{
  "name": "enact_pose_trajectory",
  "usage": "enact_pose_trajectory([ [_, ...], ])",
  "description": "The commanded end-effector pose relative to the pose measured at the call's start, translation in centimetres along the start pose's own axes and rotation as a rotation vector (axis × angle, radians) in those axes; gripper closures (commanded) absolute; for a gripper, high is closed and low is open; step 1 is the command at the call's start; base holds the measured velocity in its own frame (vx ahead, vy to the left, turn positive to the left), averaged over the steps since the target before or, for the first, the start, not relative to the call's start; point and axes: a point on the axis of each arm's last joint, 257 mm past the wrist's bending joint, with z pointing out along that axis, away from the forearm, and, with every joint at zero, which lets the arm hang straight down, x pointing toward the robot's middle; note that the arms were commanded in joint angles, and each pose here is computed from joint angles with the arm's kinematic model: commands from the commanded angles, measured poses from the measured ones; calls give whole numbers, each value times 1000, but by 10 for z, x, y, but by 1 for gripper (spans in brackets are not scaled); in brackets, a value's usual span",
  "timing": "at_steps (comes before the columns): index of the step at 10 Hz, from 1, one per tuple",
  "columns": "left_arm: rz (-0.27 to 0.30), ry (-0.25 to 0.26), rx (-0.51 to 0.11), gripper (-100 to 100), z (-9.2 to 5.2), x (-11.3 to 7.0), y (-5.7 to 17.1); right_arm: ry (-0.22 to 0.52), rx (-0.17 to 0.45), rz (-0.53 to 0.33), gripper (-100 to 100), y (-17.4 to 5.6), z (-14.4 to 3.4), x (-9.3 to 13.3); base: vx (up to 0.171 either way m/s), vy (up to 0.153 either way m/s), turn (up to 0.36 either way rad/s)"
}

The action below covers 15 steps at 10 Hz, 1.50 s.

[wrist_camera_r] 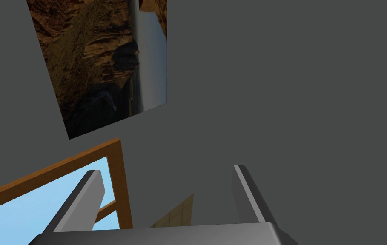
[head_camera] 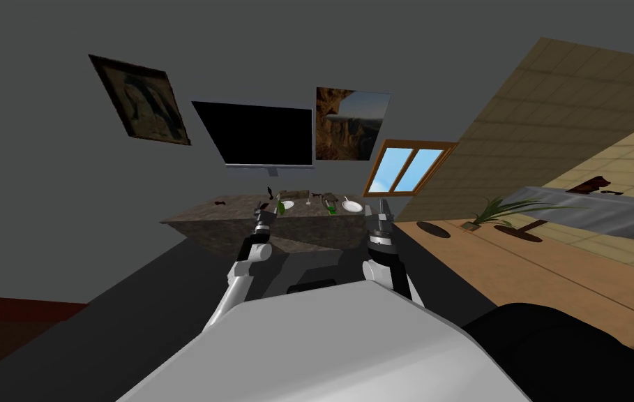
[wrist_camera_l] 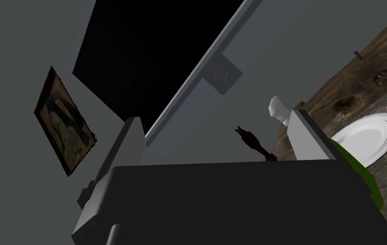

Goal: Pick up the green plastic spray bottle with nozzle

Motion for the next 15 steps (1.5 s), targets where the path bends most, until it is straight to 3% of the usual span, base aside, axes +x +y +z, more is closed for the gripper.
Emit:
enact_pose_trajectory([
  [1,-60,-18,-29,-100,13,-6,11,0,0,0,0,0,0,0,-55,8,35],
  [2,-59,-22,-33,-100,13,-8,14,0,0,0,0,0,0,0,-40,10,14],
  [3,-110,-36,-56,-100,24,-12,23,0,0,0,0,0,0,0,-39,11,32],
  [4,-109,-42,-62,-100,24,-15,26,0,0,0,0,0,0,0,-32,7,16],
  [5,-158,-60,-86,-100,33,-19,36,0,0,0,0,0,0,0,-31,7,34],
  [6,-157,-64,-91,-100,35,-21,39,0,0,0,0,0,0,0,-24,6,24],
  [7,-206,-78,-112,-100,44,-23,46,0,0,0,0,0,0,0,-19,10,52],
  [8,-205,-87,-120,-100,44,-27,51,0,0,0,0,0,0,0,-12,8,17],
  [9,-253,-101,-141,-100,55,-28,59,0,0,0,0,0,0,0,-6,14,44],
  [10,-251,-112,-149,-100,54,-33,63,0,0,0,0,0,0,0,-2,11,24],
  [11,-299,-124,-168,-100,65,-33,71,0,0,0,0,0,0,0,3,13,63],
  [12,-297,-138,-177,-100,62,-39,76,0,0,0,0,0,0,0,7,11,19],
  [13,-344,-152,-197,-100,73,-38,83,0,0,0,0,0,0,0,17,14,61],
  [14,-342,-165,-205,-100,70,-44,88,0,0,0,0,0,0,0,18,12,24],
  [15,-388,-181,-225,-100,80,-43,96,0,0,0,0,0,0,0,25,19,48],
])
